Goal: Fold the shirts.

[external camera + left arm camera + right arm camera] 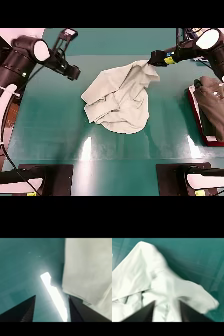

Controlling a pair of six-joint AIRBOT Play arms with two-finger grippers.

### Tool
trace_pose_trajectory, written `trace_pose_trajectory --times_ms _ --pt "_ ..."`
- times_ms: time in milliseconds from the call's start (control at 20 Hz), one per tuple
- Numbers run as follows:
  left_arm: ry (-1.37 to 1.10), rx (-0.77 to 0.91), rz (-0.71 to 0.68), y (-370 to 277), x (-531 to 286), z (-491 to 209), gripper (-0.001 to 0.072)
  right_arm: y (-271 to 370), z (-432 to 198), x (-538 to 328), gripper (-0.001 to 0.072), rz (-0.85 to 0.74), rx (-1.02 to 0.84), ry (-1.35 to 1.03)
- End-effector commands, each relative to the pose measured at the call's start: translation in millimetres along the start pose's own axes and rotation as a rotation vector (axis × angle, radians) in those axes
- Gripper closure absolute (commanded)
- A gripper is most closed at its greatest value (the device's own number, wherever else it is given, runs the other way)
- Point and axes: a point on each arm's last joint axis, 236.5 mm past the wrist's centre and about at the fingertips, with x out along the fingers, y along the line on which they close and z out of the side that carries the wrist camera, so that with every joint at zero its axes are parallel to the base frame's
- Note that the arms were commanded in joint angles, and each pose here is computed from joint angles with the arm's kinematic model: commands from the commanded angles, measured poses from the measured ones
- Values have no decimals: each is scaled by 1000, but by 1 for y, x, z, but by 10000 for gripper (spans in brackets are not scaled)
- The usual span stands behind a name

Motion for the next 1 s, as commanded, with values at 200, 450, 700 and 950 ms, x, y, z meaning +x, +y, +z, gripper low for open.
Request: trace_pose_trajectory --times_ms 200,450,700,950 --pt "115 -285 -18 55 -45 -58 218 -9 12 -46 279 -12 -8 20" --pt "252 -488 -311 -19 5 -146 218 -20 15 -89 280 -44 8 -21" --pt "209 -808 -606 -100 54 -179 218 -6 21 -117 280 -44 -20 -77" --pt "169 -939 -654 -116 70 -196 218 -1 22 -124 280 -42 -29 -90"
